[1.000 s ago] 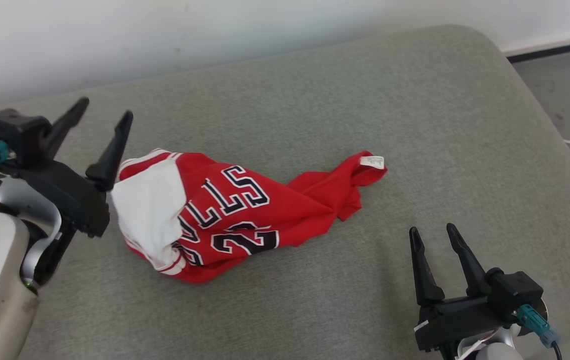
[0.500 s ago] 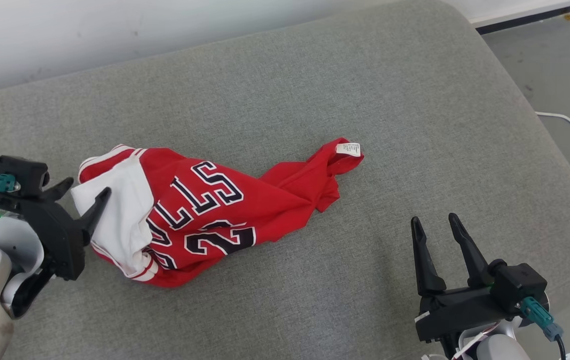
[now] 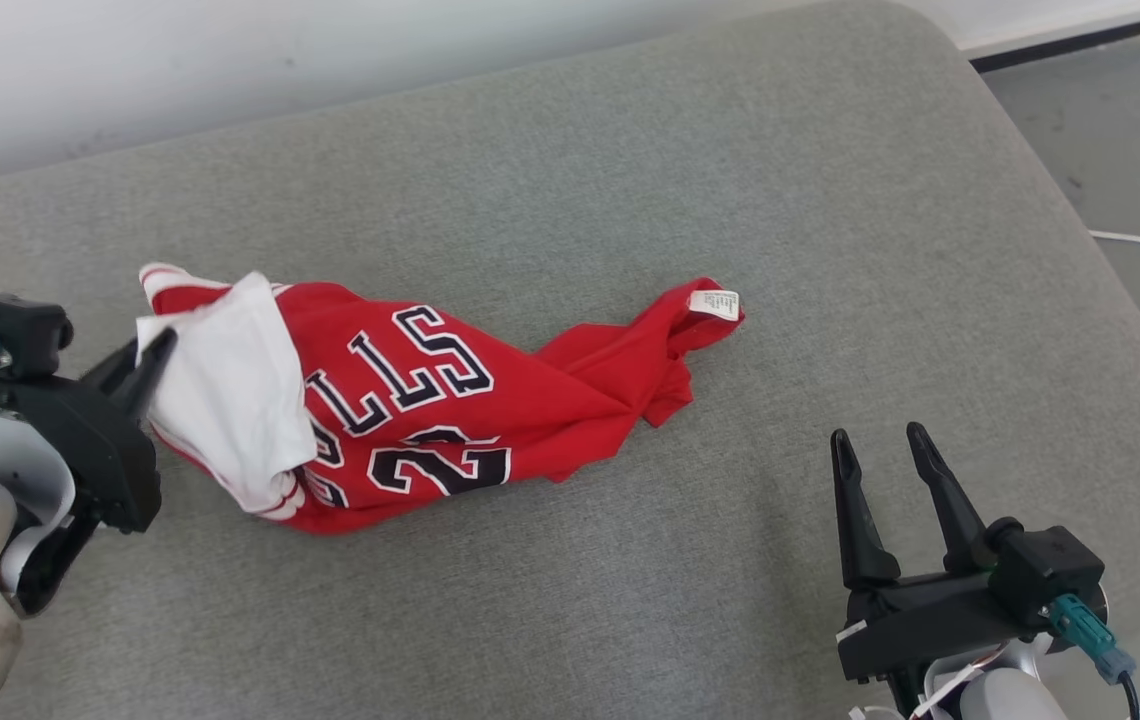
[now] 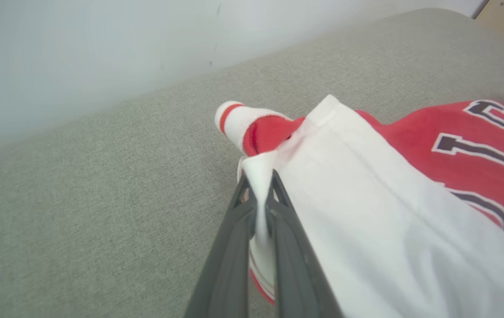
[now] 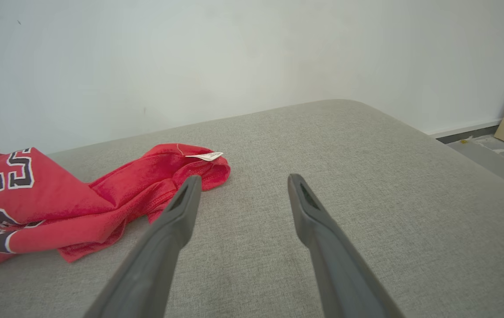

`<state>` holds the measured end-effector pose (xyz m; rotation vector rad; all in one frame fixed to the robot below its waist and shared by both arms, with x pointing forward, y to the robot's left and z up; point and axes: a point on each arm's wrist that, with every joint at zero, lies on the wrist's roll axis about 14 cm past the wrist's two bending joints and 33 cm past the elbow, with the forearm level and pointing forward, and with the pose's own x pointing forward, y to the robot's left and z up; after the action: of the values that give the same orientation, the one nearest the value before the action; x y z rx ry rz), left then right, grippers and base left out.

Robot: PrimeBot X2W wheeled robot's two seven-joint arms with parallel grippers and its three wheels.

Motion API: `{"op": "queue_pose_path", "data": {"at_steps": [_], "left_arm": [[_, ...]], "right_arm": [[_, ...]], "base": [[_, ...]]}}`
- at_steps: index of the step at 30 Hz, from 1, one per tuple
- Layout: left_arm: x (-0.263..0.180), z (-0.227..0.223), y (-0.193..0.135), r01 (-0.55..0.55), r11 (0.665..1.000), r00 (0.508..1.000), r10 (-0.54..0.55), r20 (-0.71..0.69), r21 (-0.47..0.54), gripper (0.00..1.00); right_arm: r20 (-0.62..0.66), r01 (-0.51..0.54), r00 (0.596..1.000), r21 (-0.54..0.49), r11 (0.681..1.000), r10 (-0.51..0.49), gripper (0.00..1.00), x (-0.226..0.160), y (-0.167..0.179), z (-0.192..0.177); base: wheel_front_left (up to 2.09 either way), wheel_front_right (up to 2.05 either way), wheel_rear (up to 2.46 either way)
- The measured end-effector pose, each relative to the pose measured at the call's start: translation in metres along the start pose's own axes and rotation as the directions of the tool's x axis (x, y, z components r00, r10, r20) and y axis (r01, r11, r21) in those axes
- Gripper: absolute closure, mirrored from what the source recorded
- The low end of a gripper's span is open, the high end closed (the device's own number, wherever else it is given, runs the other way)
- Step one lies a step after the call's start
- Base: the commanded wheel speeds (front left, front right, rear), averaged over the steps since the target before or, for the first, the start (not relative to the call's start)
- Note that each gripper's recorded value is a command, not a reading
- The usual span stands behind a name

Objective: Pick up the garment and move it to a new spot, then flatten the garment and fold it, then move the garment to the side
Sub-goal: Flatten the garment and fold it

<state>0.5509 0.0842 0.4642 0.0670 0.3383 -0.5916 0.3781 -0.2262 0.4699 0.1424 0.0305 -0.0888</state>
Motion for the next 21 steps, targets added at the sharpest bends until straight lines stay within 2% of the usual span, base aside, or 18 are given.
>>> {"op": "queue_pose_path", "data": {"at_steps": [4,7,13,21], "left_arm": [[-0.014,0.03,0.007,-0.03,0.999,0.988,0.036,0.151,-0.045,1.0],[-0.033,0.027,0.008,-0.055,0.995,0.976,0.072,0.207,-0.088,1.0],[-0.073,-0.006,0.003,-0.117,0.981,0.967,0.147,0.206,-0.155,1.0],[-0.126,-0.068,-0.027,-0.19,0.927,0.963,0.24,0.123,-0.325,1.0]], "right_arm": [[-0.002,-0.022,1.0,0.006,1.0,0.022,0.0,0.0,0.008,-0.002],[-0.005,-0.046,0.999,0.01,0.999,0.046,0.0,0.001,0.016,-0.004],[-0.006,-0.097,0.995,0.008,0.995,0.097,0.0,0.007,0.033,-0.005],[-0.009,-0.178,0.984,0.006,0.984,0.178,0.0,0.018,0.061,-0.008]], "base": [[0.0,0.0,0.0],[0.0,0.0,0.0],[0.0,0.0,0.0],[0.0,0.0,0.0]]}}
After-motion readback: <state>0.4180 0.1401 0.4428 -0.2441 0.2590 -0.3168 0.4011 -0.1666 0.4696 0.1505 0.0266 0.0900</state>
